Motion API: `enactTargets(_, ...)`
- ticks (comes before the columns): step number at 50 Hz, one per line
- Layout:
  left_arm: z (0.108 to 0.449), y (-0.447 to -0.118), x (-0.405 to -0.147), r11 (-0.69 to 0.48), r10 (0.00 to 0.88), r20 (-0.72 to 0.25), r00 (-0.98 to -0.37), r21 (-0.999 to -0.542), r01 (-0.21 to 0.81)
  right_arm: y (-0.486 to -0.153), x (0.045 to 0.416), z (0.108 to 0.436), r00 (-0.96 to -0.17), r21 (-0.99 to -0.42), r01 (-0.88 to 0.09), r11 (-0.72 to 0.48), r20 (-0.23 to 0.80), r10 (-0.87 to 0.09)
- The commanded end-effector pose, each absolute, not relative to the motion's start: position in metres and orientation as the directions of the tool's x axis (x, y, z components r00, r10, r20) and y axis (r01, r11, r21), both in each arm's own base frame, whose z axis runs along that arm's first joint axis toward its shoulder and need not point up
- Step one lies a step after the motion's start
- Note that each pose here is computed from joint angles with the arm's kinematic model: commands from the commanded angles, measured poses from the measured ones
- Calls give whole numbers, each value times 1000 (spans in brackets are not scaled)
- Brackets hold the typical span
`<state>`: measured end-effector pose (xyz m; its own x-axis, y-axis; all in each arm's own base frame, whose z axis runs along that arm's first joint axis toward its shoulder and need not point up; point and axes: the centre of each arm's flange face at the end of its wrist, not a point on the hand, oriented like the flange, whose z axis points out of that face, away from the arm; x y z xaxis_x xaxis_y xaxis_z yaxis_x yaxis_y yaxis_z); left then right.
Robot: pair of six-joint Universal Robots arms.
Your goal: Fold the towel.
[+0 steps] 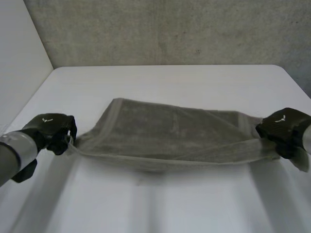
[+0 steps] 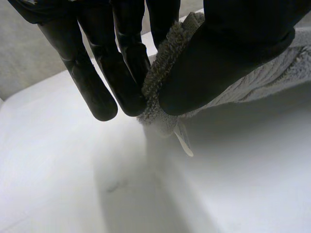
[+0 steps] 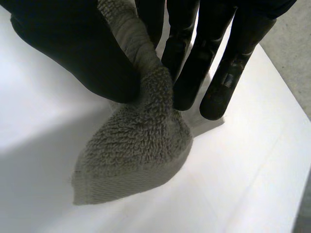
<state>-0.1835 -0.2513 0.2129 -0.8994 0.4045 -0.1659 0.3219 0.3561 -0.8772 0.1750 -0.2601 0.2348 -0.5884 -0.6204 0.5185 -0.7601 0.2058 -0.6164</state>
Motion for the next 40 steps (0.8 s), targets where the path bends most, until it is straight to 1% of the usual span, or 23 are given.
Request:
enactTargets(1,218,-243,-184,354,484,-98,-870,-887,297,-248,173,231,-553,-576,-791,209,525,-647)
enactTargets(3,207,-251,-187,369,491,-91,-866,-879,302,-255,175,206,-542,-541,-802,256,476,-693)
enactTargets(7,191,-269,-193,369,503,-93,-859,-876,311,-264,180,185,-526,-503,-817,282,449,-722)
enactTargets(11,180,-296,-212,345,531,-111,-840,-877,334,-281,194,179,-494,-454,-850,266,511,-704)
enactTargets(13,182,-309,-216,325,518,-130,-845,-884,335,-290,198,181,-490,-451,-855,255,543,-682)
enactTargets(15,186,-321,-219,301,500,-153,-852,-892,337,-301,203,187,-490,-463,-856,232,580,-651)
enactTargets(17,210,-344,-232,198,468,-206,-859,-923,329,-327,212,213,-514,-526,-837,153,660,-548)
enactTargets(18,210,-344,-232,197,468,-206,-859,-923,329,-327,213,213,-515,-526,-837,152,660,-547)
enactTargets(19,233,-354,-240,111,451,-240,-859,-940,321,-339,220,234,-536,-569,-818,85,699,-473)
enactTargets(20,233,-354,-241,110,451,-241,-859,-941,321,-339,220,234,-536,-570,-817,85,699,-473)
enactTargets(22,290,-370,-254,-92,400,-294,-868,-955,281,-358,237,291,-636,-679,-728,-98,721,-276)
enactTargets(23,291,-370,-254,-93,400,-294,-868,-955,281,-358,237,291,-636,-679,-727,-99,721,-275)
enactTargets(25,357,-380,-256,-322,305,-303,-903,-925,202,-360,243,348,-765,-758,-583,-292,633,-117)
enactTargets(26,357,-380,-256,-324,304,-303,-903,-925,201,-360,243,348,-766,-759,-582,-293,632,-116)
enactTargets(27,385,-379,-257,-424,264,-292,-919,-891,161,-358,243,368,-808,-764,-522,-380,585,-67)
enactTargets(28,385,-379,-257,-425,264,-292,-919,-891,161,-357,243,368,-808,-764,-521,-380,585,-67)
enactTargets(30,423,-372,-253,-544,211,-235,-949,-835,86,-352,241,386,-843,-742,-468,-480,538,-11)
enactTargets(34,430,-369,-250,-566,218,-188,-958,-824,33,-348,241,378,-835,-738,-474,-480,550,-21)
enactTargets(35,418,-371,-250,-528,231,-180,-956,-848,32,-347,242,368,-823,-746,-488,-453,567,-46)
enactTargets(36,418,-371,-250,-528,231,-180,-956,-849,32,-347,242,368,-822,-746,-489,-453,567,-47)
enactTargets(38,381,-373,-247,-419,259,-172,-950,-907,50,-342,242,345,-797,-766,-512,-390,592,-117)
enactTargets(39,381,-373,-247,-419,259,-172,-950,-907,50,-342,242,345,-797,-766,-512,-389,592,-118)
enactTargets(40,357,-373,-246,-353,277,-174,-945,-933,68,-339,243,331,-781,-776,-524,-352,602,-166)
